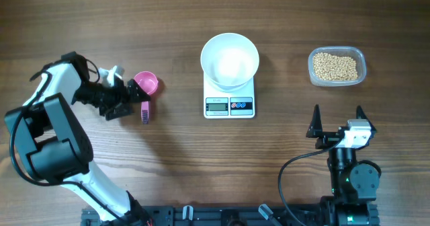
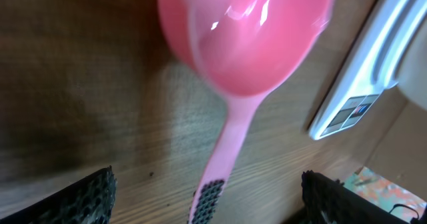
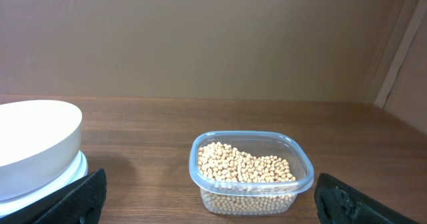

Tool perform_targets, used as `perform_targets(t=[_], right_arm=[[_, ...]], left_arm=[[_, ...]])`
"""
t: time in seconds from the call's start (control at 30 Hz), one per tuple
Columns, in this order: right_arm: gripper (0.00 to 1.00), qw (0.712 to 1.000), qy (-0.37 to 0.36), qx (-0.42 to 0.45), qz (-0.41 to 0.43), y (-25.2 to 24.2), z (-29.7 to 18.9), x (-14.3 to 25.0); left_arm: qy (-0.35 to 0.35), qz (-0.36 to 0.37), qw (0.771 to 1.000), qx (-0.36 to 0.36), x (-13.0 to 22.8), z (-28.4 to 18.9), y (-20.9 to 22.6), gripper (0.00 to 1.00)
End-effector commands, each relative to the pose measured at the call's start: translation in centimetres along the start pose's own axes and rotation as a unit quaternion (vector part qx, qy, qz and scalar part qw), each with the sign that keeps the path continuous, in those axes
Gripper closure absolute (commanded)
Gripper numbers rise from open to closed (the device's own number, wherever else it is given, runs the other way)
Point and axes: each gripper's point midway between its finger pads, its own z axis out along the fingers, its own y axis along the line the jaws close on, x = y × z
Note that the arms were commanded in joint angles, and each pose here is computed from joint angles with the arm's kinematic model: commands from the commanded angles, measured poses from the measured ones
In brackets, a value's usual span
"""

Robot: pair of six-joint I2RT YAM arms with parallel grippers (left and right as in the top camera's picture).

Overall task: Scoop item into bowl and weigh 150g on scale
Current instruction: 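Reach the left gripper to the pink scoop and grasp its handle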

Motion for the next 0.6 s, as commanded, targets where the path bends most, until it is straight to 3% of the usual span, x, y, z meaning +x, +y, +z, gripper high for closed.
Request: perform_targets(t=[0.0, 0.23, 0.57], right_arm=[[0.00, 1.000, -0.004, 0.005, 0.010, -0.2, 0.0, -0.2], [0.00, 1.000, -0.004, 0.005, 0.010, -0.2, 0.0, -0.2], [0.00, 1.000, -0.004, 0.005, 0.010, -0.2, 0.0, -0.2]], left_arm=[[-0.008, 0.008, 0.999, 0.043, 0.1, 1.3, -0.4, 0.08], [-0.052, 0.032, 0.997, 0.049, -2.1, 1.5, -0.7, 0.14], [-0.026, 0.061, 0.997, 0.045, -1.7, 3.6, -2.3, 0.23]])
